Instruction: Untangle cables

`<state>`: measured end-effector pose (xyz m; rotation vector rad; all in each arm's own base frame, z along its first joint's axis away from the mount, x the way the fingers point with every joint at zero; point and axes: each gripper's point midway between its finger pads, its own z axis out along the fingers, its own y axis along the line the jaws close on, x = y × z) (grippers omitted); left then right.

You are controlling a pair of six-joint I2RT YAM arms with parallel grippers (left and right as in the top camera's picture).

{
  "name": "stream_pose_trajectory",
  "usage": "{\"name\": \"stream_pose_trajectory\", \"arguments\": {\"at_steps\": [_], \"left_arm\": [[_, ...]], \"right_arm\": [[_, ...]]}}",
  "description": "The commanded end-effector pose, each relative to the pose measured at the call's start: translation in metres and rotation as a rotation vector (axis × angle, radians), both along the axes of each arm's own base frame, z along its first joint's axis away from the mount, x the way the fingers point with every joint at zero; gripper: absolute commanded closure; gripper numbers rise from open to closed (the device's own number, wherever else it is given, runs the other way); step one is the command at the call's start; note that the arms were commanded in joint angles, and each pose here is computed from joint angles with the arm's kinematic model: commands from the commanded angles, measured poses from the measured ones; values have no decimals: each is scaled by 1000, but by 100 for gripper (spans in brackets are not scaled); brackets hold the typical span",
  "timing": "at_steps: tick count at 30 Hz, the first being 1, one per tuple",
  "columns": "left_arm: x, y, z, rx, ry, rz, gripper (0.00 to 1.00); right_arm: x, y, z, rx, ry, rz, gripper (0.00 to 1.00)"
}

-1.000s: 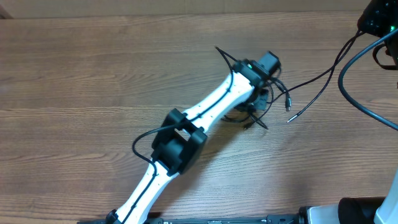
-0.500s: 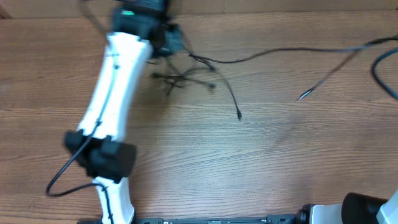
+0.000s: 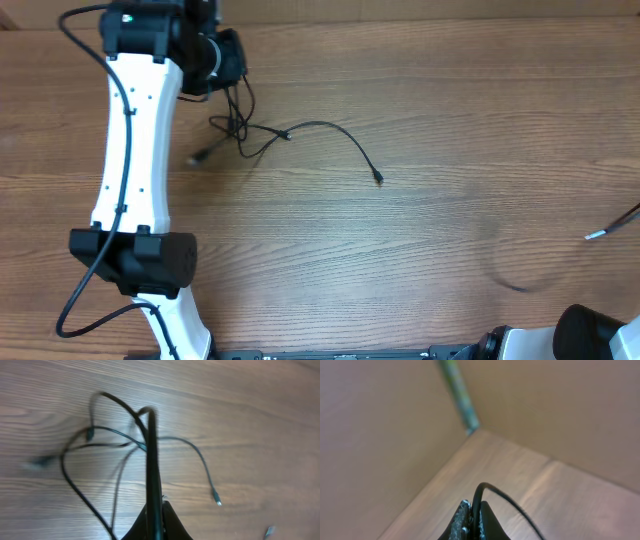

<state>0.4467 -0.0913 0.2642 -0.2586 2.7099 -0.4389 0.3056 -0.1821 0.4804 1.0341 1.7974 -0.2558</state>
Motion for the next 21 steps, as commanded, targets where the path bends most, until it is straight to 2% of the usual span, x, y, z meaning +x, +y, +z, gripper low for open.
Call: {"name": "stream_pose_trajectory", "arguments": {"at_steps": [1,5,13,17,21], "left_arm": [[-12,-38,14,-23,-47,-173,96],[-24,-65,12,16,-62,-315,96],[-32,-83,10,53,-62,-354,96],[-33,-83,9,53,-58,-355,96],[-33,-83,9,53,-58,-355,96]], "right_arm": [[20,20,-1,68,-45,133,96],[37,13,-2,8,-17,169,96],[64,0,15,-116,-54,208,96],[68,-7,27,-158,-92,181,96],[69,-14,16,-154,-52,148,96]]}}
